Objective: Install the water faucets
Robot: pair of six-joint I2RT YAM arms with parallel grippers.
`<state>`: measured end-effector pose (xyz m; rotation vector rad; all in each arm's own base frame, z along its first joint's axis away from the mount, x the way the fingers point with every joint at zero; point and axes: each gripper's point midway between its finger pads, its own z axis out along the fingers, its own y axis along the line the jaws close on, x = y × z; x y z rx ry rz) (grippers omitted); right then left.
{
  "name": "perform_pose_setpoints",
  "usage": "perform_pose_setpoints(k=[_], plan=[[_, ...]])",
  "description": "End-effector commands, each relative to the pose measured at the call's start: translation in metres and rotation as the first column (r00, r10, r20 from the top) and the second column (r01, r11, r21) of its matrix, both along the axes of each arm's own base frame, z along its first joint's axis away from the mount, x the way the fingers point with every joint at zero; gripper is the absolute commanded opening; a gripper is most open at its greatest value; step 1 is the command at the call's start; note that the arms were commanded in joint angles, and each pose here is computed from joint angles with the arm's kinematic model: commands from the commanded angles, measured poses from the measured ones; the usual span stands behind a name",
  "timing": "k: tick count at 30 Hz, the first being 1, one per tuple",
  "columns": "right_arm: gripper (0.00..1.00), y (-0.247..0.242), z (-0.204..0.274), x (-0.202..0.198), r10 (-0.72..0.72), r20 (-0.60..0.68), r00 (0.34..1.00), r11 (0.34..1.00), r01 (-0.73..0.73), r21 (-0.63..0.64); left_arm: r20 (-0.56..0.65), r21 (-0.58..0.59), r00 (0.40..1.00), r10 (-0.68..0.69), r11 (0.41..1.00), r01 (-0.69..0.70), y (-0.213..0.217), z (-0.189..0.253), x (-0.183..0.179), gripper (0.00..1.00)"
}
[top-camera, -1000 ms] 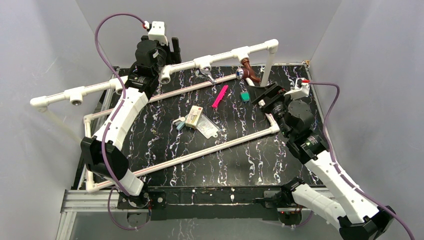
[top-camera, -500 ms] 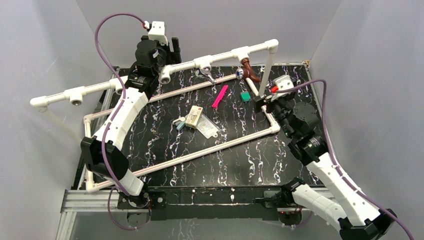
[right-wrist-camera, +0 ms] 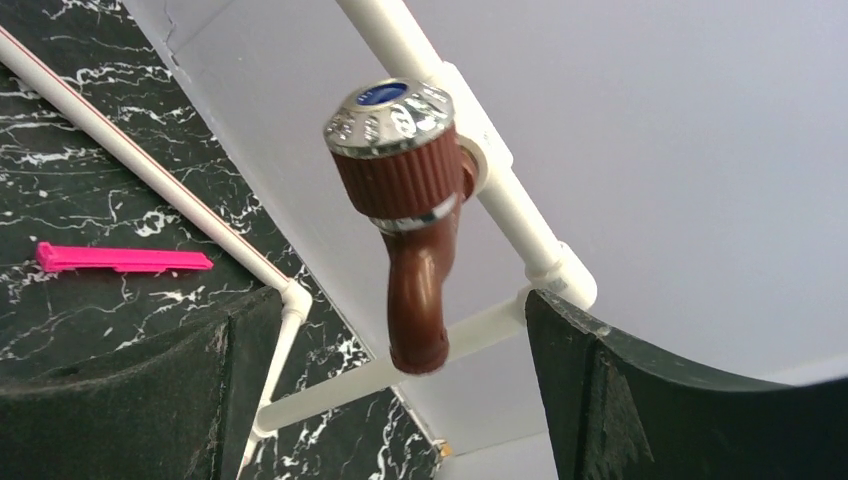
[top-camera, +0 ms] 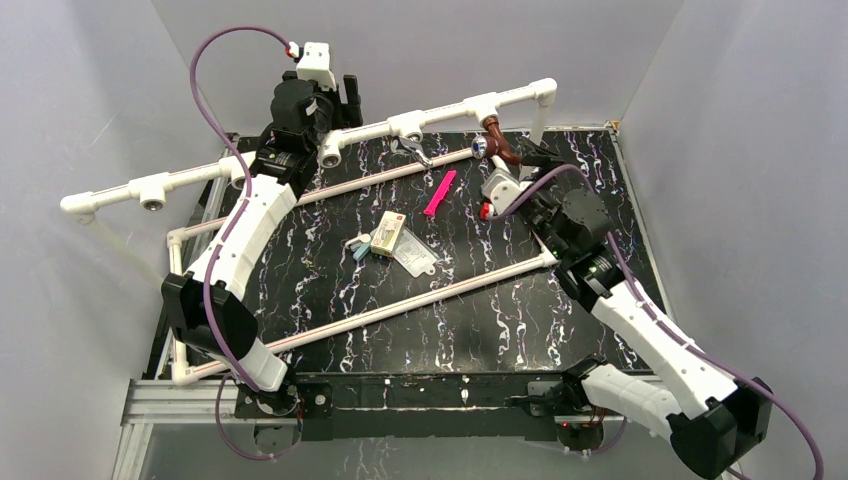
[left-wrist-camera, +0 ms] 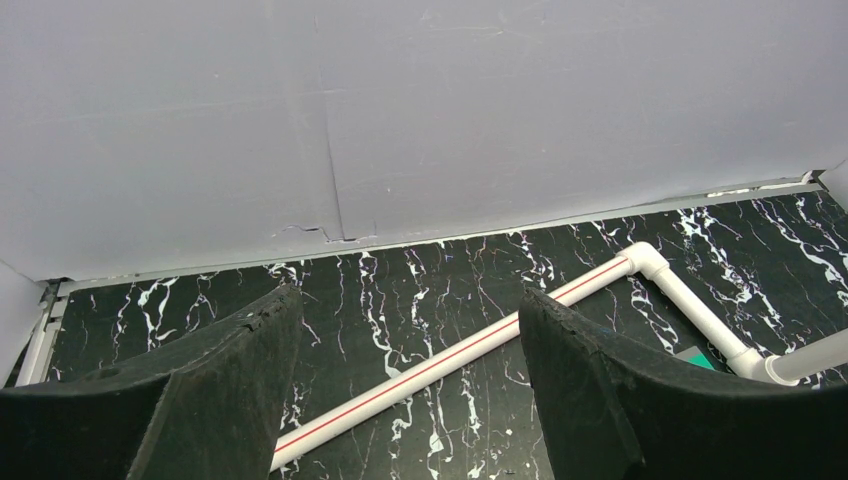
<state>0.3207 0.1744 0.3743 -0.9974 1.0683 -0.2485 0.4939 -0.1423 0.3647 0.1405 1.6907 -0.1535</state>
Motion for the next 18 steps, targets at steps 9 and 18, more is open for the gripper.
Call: perform_pose_setpoints(k=[9,18], plan=[[0.96,0.015,0.050,0.022,0.000,0.247,0.969,0.995,0.024,-0.095,-0.368,0.128,0.930,0.010,0.991,0.040,0.000,-0.136,-0.012,0.76],[0.80,0.022,0.056,0.035,-0.010,0.281,0.960,0.994,0.041,-0.104,-0.375,0.134,0.927,0.012,0.990,0.041,0.000,-0.139,-0.010,0.76]])
